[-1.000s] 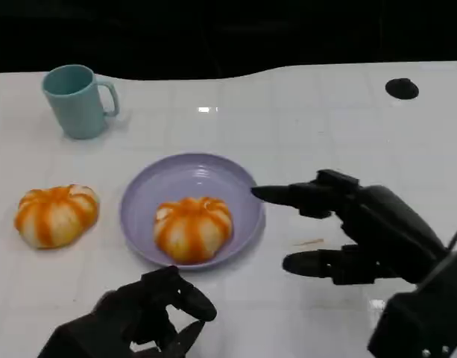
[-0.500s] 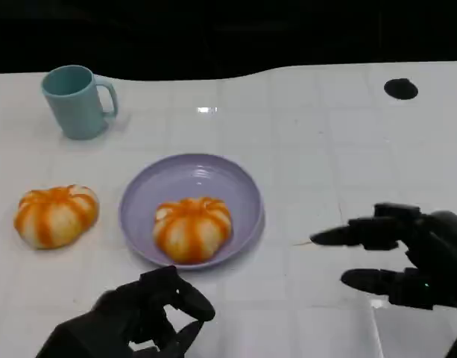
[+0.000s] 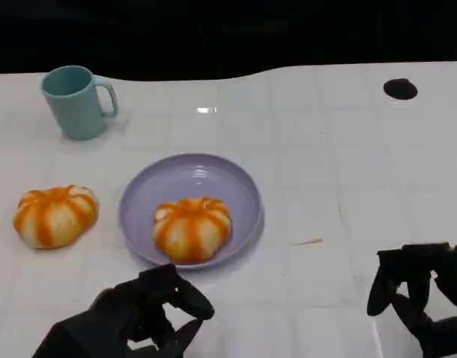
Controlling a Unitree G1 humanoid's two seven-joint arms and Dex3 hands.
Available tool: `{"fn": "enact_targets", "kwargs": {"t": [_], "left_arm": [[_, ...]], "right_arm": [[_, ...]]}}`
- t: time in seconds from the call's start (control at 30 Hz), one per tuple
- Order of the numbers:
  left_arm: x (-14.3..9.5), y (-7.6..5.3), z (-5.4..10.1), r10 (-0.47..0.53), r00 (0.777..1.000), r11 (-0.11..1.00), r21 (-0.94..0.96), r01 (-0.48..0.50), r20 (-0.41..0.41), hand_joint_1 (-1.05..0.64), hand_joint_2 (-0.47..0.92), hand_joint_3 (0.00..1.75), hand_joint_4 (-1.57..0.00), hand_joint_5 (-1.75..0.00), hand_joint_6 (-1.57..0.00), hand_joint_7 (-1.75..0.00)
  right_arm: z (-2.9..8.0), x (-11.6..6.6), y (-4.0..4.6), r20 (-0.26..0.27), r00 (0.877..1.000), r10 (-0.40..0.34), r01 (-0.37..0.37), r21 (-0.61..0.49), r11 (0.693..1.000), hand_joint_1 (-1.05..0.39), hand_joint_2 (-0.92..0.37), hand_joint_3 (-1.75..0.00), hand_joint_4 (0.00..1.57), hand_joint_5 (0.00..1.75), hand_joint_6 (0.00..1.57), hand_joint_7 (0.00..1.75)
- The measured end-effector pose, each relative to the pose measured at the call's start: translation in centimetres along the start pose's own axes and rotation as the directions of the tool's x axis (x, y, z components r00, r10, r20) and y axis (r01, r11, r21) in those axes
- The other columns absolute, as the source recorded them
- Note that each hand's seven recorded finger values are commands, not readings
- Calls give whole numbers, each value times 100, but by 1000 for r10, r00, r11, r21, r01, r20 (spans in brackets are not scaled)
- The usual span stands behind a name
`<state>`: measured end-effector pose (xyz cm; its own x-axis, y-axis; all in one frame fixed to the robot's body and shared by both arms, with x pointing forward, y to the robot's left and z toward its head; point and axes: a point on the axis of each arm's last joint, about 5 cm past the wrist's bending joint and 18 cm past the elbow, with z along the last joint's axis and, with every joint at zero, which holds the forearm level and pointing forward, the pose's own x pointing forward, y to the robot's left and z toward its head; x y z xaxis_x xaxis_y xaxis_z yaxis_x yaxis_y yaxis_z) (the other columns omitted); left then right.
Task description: Grasp the bread from the table and place it into the plate.
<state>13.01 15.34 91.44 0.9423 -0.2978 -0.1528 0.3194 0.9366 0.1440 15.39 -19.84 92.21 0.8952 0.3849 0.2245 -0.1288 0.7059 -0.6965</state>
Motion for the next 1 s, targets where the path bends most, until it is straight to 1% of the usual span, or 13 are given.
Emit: {"fn": "enact_targets", "kwargs": {"t": [0.1, 0.27, 0.43, 0.63, 0.73, 0.9, 1.0], "left_arm": [[-4, 14, 0, 4, 1000, 1000, 3, -4, -1, -23, 82, 62, -67, -175, -64, -127], [-9, 31, 0, 10, 1000, 1000, 0, -10, -4, -22, 81, 63, -67, -175, -63, -127], [-10, 32, -1, 8, 1000, 1000, -5, -8, -5, -21, 81, 64, -66, -175, -63, -127], [-10, 35, -4, 7, 1000, 1000, -2, -7, -5, -21, 80, 65, -66, -175, -64, -127], [-6, 36, -15, 6, 1000, 1000, -1, -6, -3, -22, 81, 65, -66, -175, -64, -127], [-3, 44, -31, 8, 1000, 1000, 2, -8, -3, -22, 80, 65, -66, -175, -63, -127], [-4, 53, -35, 7, 1000, 1000, 9, -7, -4, -21, 80, 65, -66, -175, -63, -127]], "right_arm": [[-4, -16, 42, -19, 1000, -23, 23, 8, 1000, 5, -17, -154, 93, 175, 86, 143], [-43, -33, 119, -52, 998, -30, 31, 10, 999, 3, -17, -154, 93, 175, 86, 145], [-84, -45, 163, -74, 996, -39, 39, 0, 999, 3, -16, -153, 94, 175, 86, 146], [-115, -51, 192, -88, 995, -39, 39, -7, 999, 4, -16, -150, 93, 175, 85, 147], [-131, -51, 207, -87, 995, -41, 41, -4, 999, 5, -17, -150, 92, 175, 84, 146], [-145, -29, 223, -58, 998, -40, 40, 3, 999, 7, -15, -150, 92, 174, 87, 141], [-148, -25, 235, -53, 998, -37, 37, 7, 999, 7, -14, -151, 92, 174, 88, 139]]}}
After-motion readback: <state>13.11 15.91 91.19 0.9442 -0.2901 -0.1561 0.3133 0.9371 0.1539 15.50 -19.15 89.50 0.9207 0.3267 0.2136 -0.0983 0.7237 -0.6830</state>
